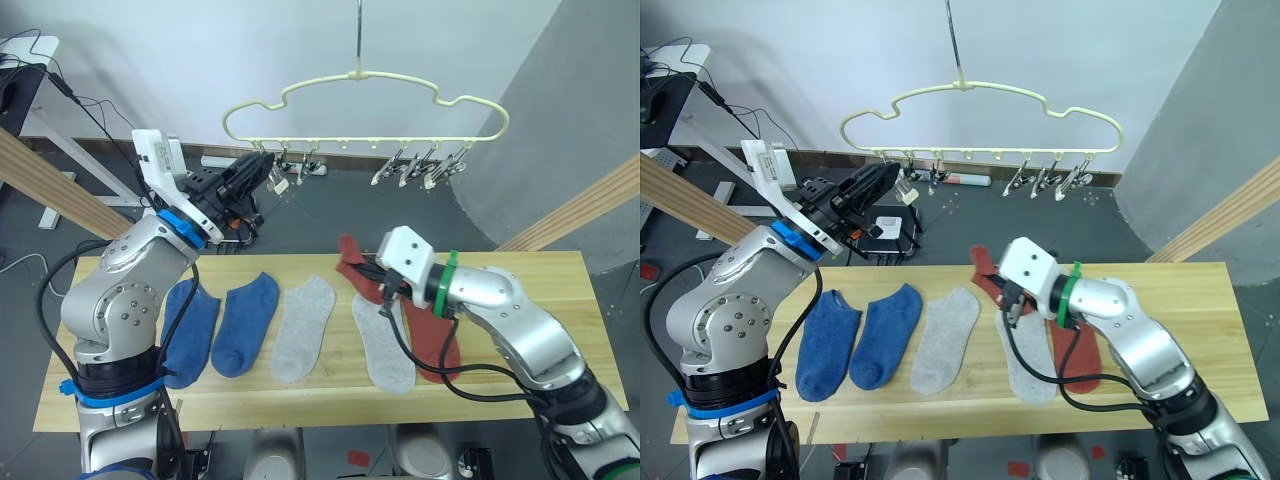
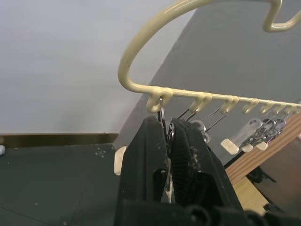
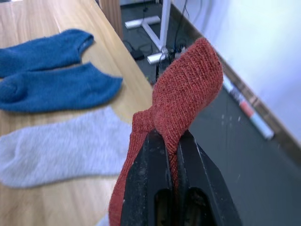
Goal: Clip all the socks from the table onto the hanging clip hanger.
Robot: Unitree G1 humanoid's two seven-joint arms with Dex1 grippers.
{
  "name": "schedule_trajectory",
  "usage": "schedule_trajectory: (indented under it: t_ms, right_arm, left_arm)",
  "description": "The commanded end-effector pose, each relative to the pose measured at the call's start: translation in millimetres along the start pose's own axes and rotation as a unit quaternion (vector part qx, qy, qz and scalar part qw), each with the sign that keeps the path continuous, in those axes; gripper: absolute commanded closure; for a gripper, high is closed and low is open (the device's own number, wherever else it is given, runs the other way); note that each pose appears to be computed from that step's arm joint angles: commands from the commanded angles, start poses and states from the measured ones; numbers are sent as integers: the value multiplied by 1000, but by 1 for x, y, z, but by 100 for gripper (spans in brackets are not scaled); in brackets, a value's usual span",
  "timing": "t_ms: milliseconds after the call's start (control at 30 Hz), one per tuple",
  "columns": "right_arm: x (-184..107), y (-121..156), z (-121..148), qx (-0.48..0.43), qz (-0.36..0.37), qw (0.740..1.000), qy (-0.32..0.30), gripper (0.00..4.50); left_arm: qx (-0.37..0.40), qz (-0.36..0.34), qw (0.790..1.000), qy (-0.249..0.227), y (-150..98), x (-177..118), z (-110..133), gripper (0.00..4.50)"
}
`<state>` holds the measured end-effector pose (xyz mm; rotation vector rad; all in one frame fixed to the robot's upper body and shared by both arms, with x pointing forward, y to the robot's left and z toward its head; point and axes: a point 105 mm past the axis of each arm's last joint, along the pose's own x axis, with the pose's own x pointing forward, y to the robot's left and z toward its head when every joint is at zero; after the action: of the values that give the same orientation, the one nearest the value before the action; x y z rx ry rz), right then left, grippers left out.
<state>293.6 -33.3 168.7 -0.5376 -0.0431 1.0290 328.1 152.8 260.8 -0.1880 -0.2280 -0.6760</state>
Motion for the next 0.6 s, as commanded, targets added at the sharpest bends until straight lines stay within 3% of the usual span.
schedule_trajectory:
  t_ms: [33, 600]
  right_arm:
    - [10, -1, 10, -22, -10, 1000, -12, 450]
    - [43, -17, 31, -52, 23, 998, -20, 450]
  left_arm:
    - [11, -18, 1000, -23, -10, 1, 14, 443]
    - [-1, -34, 999, -18, -20, 3, 10, 443]
